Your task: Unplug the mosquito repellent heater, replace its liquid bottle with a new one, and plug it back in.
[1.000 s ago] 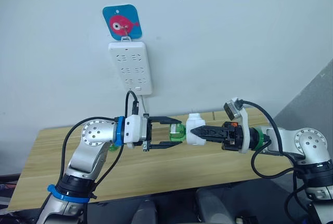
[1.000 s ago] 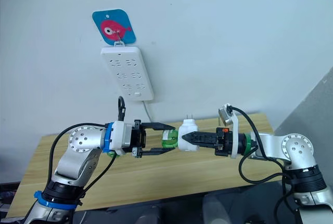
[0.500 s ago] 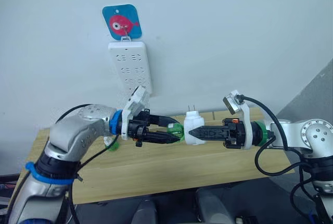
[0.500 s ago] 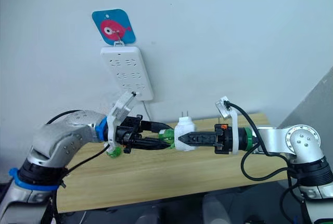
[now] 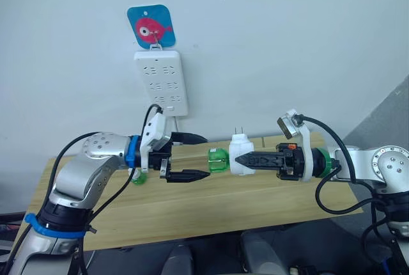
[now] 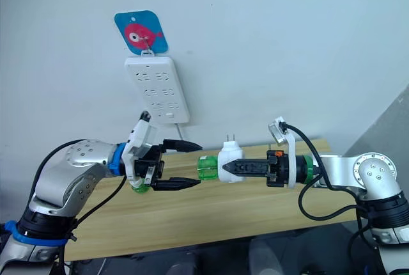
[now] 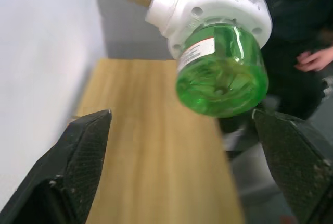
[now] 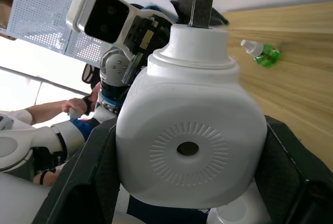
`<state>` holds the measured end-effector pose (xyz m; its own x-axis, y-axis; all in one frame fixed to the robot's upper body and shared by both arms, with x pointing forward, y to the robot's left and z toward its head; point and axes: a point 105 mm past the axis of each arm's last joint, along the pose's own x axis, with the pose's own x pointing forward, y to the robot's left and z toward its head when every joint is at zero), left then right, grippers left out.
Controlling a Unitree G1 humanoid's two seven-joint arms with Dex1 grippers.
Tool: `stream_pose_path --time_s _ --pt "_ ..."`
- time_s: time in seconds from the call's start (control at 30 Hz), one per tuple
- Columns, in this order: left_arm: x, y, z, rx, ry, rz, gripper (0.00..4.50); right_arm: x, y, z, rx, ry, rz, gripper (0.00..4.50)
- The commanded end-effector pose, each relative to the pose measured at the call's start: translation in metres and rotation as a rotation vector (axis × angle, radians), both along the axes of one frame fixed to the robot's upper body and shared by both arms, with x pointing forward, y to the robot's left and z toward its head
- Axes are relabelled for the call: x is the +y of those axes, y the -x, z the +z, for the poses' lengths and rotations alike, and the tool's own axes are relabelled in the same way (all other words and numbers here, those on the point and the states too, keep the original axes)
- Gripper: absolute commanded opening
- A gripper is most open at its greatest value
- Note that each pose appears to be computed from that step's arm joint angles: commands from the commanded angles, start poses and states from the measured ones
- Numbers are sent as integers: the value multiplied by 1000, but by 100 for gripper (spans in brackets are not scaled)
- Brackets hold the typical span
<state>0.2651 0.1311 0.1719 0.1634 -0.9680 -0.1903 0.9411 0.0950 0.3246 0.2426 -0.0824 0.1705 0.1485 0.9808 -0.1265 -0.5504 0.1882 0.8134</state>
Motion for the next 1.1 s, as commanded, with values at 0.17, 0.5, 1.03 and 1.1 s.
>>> stream_pose_path --time_s 0.17,0.5,1.03,1.1 --pt "7 8 -5 -219 8 -15 442 3 -16 -7 48 -6 -84 304" --pt "-13 6 -13 -282 87 4 442 18 -16 -9 77 -39 -70 304" --pt "-19 6 -7 -390 114 -29 442 18 -5 0 57 -101 1 304" --pt "-19 7 -8 -403 112 -42 442 16 -4 0 57 -102 6 304"
